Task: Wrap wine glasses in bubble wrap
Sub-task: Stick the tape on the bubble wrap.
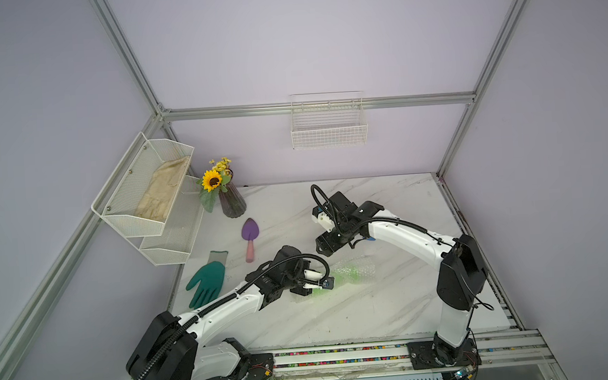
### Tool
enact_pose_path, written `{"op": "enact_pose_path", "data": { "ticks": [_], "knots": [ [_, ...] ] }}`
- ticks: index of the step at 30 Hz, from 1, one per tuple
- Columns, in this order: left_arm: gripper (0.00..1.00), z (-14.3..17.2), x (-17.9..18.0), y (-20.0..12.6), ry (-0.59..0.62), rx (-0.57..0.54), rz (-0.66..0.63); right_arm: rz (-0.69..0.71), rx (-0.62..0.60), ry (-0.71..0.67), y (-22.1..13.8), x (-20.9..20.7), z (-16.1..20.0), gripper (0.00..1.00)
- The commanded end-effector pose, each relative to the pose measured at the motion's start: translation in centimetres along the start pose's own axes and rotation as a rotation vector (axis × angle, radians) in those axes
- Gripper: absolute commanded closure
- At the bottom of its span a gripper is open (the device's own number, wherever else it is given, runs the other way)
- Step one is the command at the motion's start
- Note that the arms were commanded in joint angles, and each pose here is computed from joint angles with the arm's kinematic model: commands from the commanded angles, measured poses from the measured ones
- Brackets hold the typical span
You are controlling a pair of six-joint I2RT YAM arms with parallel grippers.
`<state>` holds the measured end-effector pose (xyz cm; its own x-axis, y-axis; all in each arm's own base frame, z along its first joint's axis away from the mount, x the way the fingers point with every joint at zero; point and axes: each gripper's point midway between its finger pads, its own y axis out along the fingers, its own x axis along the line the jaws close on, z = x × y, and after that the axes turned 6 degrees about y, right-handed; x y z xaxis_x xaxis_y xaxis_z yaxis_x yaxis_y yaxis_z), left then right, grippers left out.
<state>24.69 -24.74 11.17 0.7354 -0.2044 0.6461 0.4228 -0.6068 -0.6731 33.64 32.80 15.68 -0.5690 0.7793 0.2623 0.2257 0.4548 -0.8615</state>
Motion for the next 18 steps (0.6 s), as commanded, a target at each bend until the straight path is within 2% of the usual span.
{"op": "enact_pose_path", "data": {
  "ticks": [1, 3, 6, 12, 18],
  "knots": [
    [1.0, -0.1, 0.5, -0.5, 0.046, 0.001, -0.026, -0.081, 0.06, -0.041, 2.1, 0.3, -0.4, 0.14],
    [1.0, 0.0, 0.6, -0.5, 0.05, 0.009, -0.029, -0.147, 0.108, -0.035, 3.5, 0.5, -0.4, 0.1],
    [1.0, 0.2, 1.1, -0.7, 0.061, 0.027, -0.045, -0.186, 0.205, -0.014, 5.1, 0.3, 1.2, 0.09],
    [0.99, 1.4, 1.7, -0.7, 0.098, 0.089, -0.069, -0.311, 0.248, 0.072, 3.7, 0.8, 3.5, 0.08],
    [0.71, 1.4, 2.7, -1.6, 0.105, 0.106, -0.116, -0.382, 0.245, 0.128, 2.0, 1.7, 5.1, 0.08]
  ]
}}
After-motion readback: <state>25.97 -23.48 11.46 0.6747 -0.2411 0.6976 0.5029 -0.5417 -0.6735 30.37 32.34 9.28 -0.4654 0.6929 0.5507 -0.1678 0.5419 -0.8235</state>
